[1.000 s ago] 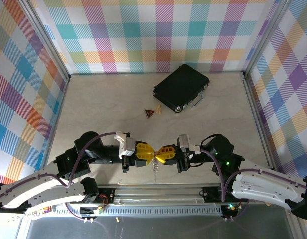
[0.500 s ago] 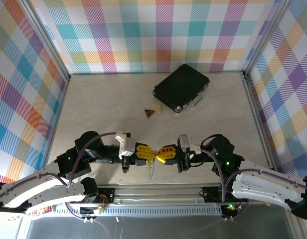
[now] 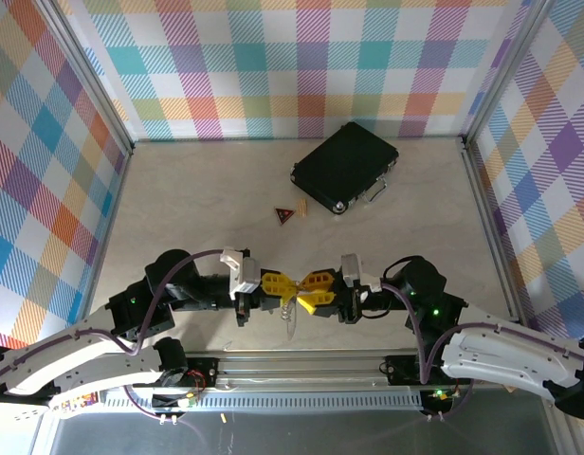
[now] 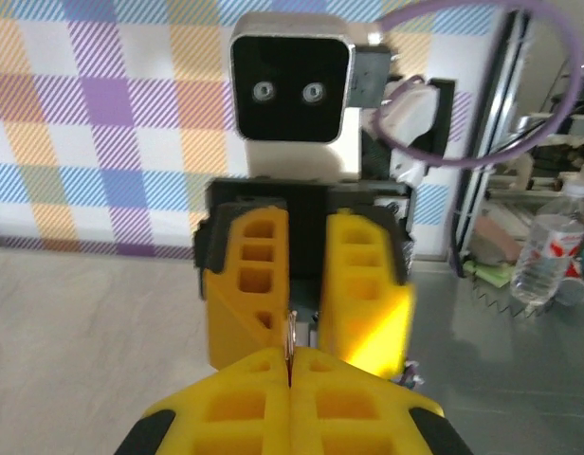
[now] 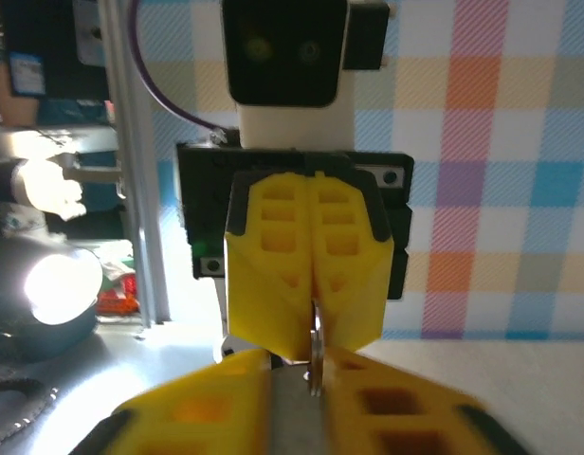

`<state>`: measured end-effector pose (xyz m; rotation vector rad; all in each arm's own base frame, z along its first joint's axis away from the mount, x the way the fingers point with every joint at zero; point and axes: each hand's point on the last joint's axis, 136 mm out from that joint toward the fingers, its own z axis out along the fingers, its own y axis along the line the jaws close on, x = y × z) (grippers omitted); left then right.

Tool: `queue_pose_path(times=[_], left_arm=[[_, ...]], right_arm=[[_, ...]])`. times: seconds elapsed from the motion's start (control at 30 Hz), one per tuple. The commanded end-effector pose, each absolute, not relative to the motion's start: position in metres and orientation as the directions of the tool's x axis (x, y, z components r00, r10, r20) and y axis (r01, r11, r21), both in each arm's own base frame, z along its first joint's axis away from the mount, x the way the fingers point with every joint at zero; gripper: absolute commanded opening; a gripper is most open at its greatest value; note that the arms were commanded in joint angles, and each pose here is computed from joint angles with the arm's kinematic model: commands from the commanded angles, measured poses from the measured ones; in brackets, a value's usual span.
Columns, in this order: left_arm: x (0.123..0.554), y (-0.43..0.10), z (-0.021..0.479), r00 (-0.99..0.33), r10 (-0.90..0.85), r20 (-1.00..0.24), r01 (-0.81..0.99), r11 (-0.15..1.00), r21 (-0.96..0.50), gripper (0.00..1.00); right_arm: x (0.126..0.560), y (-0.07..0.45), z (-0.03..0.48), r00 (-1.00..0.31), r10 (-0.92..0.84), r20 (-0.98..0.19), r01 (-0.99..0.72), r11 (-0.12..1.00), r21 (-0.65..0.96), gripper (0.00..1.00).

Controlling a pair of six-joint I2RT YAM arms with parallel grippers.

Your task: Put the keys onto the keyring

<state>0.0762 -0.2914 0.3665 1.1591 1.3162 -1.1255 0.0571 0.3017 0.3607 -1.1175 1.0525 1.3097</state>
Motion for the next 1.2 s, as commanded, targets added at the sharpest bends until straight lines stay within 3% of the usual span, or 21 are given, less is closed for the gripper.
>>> queue_pose_path(times=[0.0,0.17,0.47,0.67,0.8,0.93,1.17], left_arm=[[0.097,-0.288,0.358,-0.044,0.100,-0.994,0.973,0.230,-0.020,0.00],[0.112,-0.280,0.346,-0.081,0.128,-0.988,0.944,0.328,-0.035,0.00],[0.147,-0.246,0.320,-0.183,0.127,-0.975,0.827,0.557,-0.083,0.00],[0.168,-0.213,0.299,-0.268,0.107,-0.957,0.728,0.674,-0.128,0.00],[0.179,-0.203,0.292,-0.343,0.076,-0.936,0.694,0.692,-0.198,0.00],[0.190,-0.191,0.290,-0.393,0.036,-0.919,0.649,0.719,-0.249,0.00],[0.199,-0.176,0.296,-0.423,-0.008,-0.906,0.610,0.737,-0.291,0.00]], right_arm=[[0.064,0.294,0.358,0.010,0.123,-0.992,-1.000,0.027,-0.006,0.45],[0.079,0.278,0.341,-0.039,0.029,-0.999,-0.987,0.152,0.043,0.65],[0.128,0.267,0.270,-0.312,-0.191,-0.931,-0.882,0.421,0.210,0.76],[0.158,0.285,0.207,-0.526,-0.272,-0.806,-0.802,0.475,0.363,0.76],[0.173,0.302,0.175,-0.533,-0.323,-0.782,-0.803,0.483,0.348,0.69],[0.178,0.323,0.156,-0.511,-0.382,-0.770,-0.837,0.425,0.345,0.70],[0.189,0.362,0.102,-0.648,-0.501,-0.574,-0.762,0.414,0.499,0.63]])
